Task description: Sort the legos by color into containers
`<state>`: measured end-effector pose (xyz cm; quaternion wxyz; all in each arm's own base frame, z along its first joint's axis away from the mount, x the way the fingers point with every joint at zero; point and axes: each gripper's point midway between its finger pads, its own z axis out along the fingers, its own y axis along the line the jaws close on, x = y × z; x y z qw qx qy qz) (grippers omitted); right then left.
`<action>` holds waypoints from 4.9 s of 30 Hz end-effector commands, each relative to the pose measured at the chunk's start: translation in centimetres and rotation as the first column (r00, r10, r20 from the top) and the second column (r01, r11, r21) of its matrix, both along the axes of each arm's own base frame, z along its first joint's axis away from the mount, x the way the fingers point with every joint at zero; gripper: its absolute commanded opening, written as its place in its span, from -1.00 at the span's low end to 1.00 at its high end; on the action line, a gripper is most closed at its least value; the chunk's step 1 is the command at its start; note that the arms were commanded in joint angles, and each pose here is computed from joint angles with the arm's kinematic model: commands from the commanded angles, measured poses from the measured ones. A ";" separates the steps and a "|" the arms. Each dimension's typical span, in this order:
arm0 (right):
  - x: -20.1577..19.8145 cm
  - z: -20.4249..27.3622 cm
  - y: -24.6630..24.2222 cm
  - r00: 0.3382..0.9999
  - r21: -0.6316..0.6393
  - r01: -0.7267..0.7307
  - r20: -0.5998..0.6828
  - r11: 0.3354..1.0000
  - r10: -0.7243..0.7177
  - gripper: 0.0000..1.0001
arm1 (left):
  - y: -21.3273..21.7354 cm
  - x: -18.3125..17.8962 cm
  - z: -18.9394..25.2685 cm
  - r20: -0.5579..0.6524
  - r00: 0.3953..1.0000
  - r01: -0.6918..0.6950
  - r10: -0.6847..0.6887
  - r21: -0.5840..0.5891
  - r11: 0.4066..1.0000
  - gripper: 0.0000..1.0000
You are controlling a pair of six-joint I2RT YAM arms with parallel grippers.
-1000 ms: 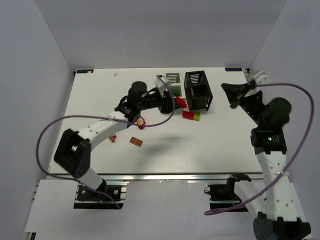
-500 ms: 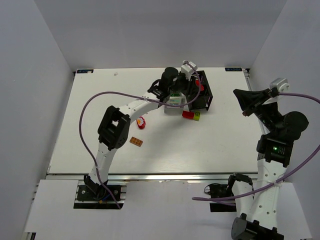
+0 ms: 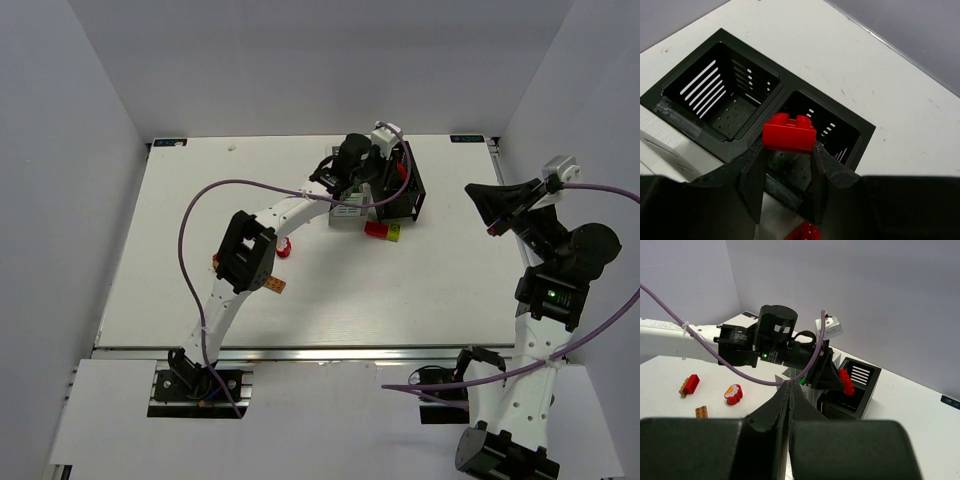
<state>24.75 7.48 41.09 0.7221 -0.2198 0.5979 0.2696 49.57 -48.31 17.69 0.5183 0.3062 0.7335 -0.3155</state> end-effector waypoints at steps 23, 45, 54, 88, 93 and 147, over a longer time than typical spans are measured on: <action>-0.3 -3.7 1.6 0.957 -0.175 -0.288 -0.012 0.942 0.290 0.46 | 7.6 -5.5 11.6 0.076 0.989 -0.132 0.129 0.027 0.991 -1.00; 10.1 -28.1 12.6 0.928 -0.870 -0.254 -0.342 0.424 -0.147 0.45 | 29.9 -19.9 10.0 0.062 0.892 -0.438 0.447 -0.119 0.891 -0.12; 12.4 -30.5 9.1 0.839 -0.874 -0.053 -0.302 0.484 -0.453 0.15 | 28.4 -19.6 8.3 0.023 0.921 -0.386 0.388 -0.075 0.920 -0.27; 14.7 -34.9 5.1 0.606 -0.534 0.257 -0.560 0.805 -0.565 0.51 | 28.5 -19.9 9.0 0.043 0.925 -0.372 0.377 -0.092 0.924 -0.24; 14.7 -36.0 5.5 0.603 -0.557 0.259 -0.545 0.789 -0.583 0.50 | 28.5 -19.9 8.8 0.041 0.925 -0.374 0.378 -0.086 0.924 -0.24; 16.2 -36.3 5.5 0.553 -0.661 0.320 -0.451 0.679 -0.700 0.42 | 28.7 -19.4 8.3 0.029 0.923 -0.380 0.383 -0.082 0.921 -0.24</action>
